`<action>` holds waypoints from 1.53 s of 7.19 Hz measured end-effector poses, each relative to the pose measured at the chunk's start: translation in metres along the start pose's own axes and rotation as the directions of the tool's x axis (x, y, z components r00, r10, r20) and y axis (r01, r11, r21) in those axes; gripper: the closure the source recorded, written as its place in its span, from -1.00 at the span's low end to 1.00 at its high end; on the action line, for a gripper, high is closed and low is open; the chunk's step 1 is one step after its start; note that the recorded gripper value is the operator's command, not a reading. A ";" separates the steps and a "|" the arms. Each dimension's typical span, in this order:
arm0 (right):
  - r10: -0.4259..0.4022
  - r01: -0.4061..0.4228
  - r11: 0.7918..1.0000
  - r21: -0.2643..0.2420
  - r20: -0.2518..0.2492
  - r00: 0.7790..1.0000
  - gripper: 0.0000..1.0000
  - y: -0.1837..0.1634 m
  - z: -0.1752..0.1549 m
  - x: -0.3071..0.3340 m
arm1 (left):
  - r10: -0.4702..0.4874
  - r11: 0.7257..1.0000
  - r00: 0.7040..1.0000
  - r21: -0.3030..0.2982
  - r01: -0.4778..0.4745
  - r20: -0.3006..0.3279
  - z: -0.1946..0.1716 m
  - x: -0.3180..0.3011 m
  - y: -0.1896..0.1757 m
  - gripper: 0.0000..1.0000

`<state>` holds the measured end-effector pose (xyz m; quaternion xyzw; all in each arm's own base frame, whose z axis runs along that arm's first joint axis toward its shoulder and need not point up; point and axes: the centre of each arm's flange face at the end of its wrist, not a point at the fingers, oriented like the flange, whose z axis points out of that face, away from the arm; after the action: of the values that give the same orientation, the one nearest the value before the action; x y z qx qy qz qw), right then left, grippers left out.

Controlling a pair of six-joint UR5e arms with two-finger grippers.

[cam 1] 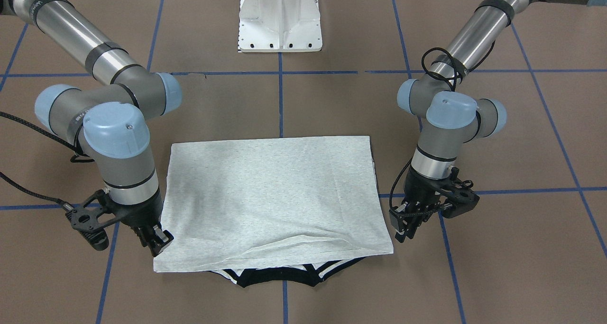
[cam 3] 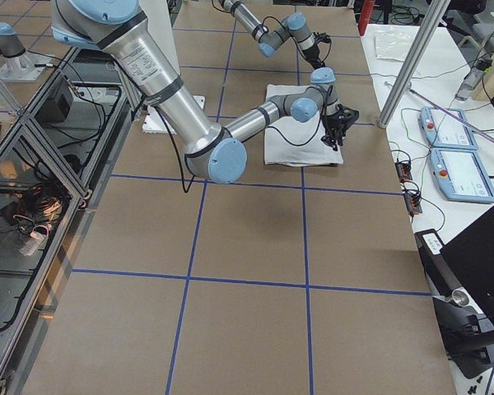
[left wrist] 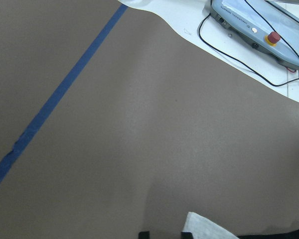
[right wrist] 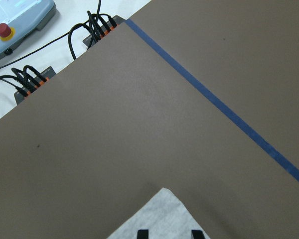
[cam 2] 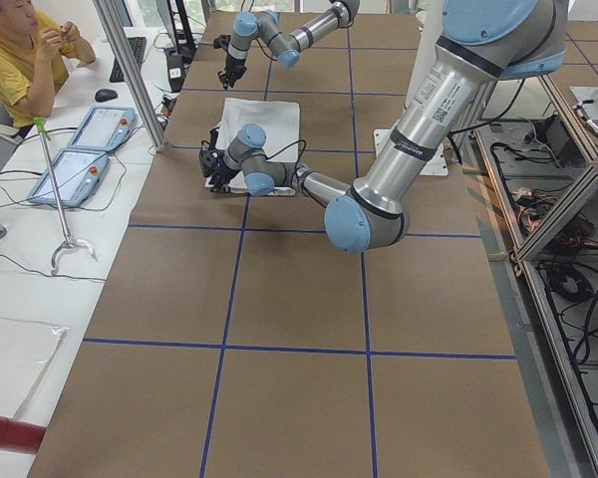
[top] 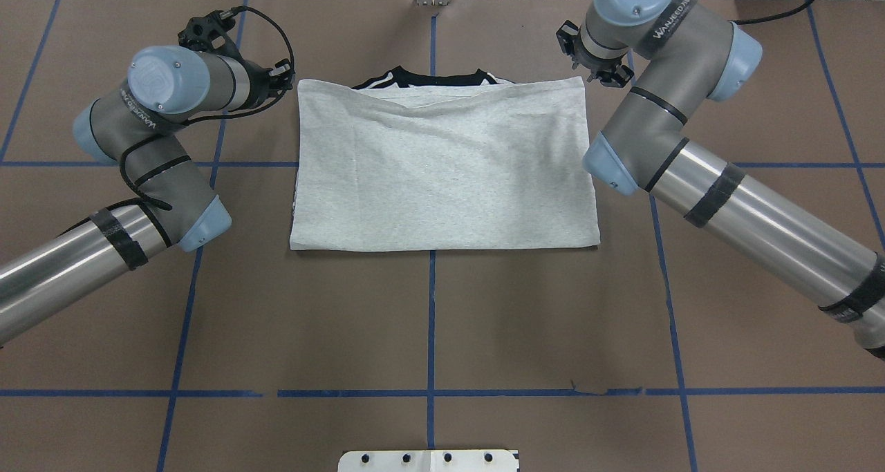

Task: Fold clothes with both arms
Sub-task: 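Move the right gripper down to the side edge of the folded shirt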

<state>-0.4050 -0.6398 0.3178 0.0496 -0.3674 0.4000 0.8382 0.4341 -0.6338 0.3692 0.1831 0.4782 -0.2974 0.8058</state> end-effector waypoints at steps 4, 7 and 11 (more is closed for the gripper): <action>0.068 -0.067 0.991 -0.115 0.008 0.998 -0.31 0.107 -0.025 0.115 | 0.004 1.000 1.000 0.000 -0.004 -0.006 -0.002 0.001 -0.001 -0.08; 0.026 -0.029 0.994 -0.106 -0.026 0.999 -0.31 0.158 -0.011 0.151 | 0.004 1.000 1.000 0.001 -0.004 -0.006 -0.002 0.001 -0.001 -0.09; 0.017 -0.022 0.995 -0.096 -0.052 0.998 0.67 0.168 0.002 0.164 | 0.005 1.000 1.000 0.001 -0.005 -0.003 -0.001 -0.001 -0.001 -0.09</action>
<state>-0.4578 -0.4230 0.3916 -0.0048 -0.3650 0.3912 0.8448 0.4323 -0.6336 0.3691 0.1852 0.4789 -0.2956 0.8056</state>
